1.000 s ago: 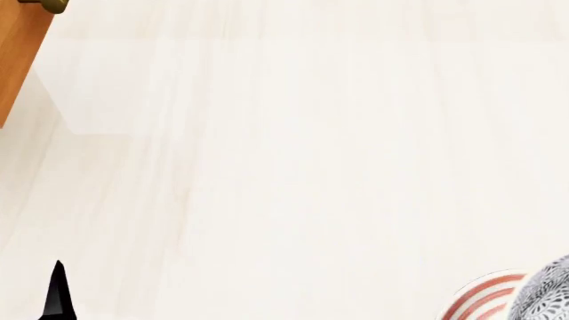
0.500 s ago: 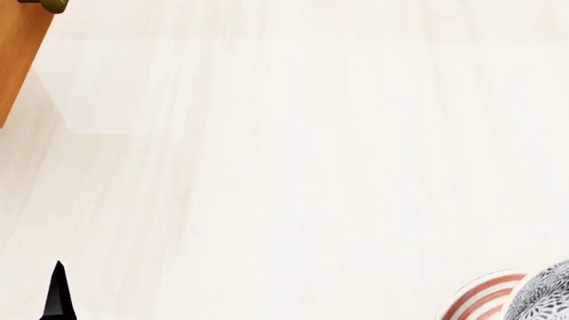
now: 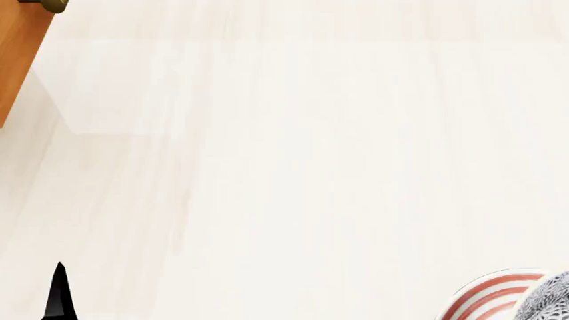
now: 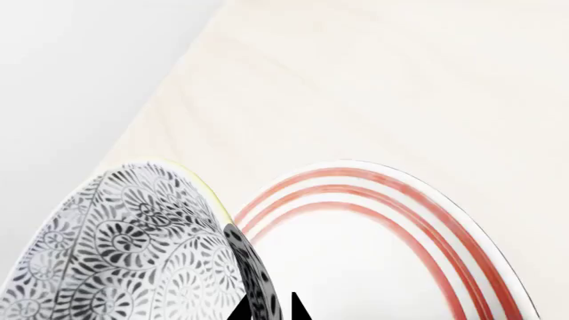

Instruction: Put the bowl on the plate.

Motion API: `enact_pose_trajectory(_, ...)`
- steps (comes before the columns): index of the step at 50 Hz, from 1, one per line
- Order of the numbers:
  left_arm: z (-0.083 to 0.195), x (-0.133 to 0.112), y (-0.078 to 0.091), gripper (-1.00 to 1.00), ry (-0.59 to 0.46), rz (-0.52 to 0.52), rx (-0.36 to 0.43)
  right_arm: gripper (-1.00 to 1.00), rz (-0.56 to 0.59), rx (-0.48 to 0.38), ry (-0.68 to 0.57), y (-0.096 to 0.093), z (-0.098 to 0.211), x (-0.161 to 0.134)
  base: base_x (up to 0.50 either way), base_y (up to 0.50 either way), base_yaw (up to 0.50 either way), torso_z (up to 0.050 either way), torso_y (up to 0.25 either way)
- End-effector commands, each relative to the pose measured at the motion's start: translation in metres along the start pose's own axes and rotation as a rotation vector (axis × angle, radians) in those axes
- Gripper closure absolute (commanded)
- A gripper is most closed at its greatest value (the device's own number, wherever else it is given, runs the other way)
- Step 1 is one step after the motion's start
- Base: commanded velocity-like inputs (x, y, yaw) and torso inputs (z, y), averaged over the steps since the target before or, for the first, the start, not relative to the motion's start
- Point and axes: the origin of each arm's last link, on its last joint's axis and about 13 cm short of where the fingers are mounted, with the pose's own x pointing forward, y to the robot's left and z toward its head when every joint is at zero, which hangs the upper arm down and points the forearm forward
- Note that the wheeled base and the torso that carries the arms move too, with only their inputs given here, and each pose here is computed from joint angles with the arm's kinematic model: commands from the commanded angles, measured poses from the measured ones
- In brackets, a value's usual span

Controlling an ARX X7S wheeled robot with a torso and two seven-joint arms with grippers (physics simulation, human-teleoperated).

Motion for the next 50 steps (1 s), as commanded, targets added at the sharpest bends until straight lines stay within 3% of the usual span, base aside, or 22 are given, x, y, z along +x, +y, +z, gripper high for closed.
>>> enact_pose_trajectory(1, 0.002, -0.001, -0.003, -1.0, -0.006, -0.032, -0.028, 1.0, -0.007, 0.038, -0.043, -0.008, -0.002, -0.001, 0.0, 0.0, 0.0, 0.0, 0.0)
enact_pose_trajectory(50, 0.001, -0.001, -0.003, -1.0, -0.005, -0.03, -0.03, 1.0, -0.078, 0.07, -0.022, -0.028, -0.014, 0.019, 0.0, 0.0, 0.0, 0.0, 0.0)
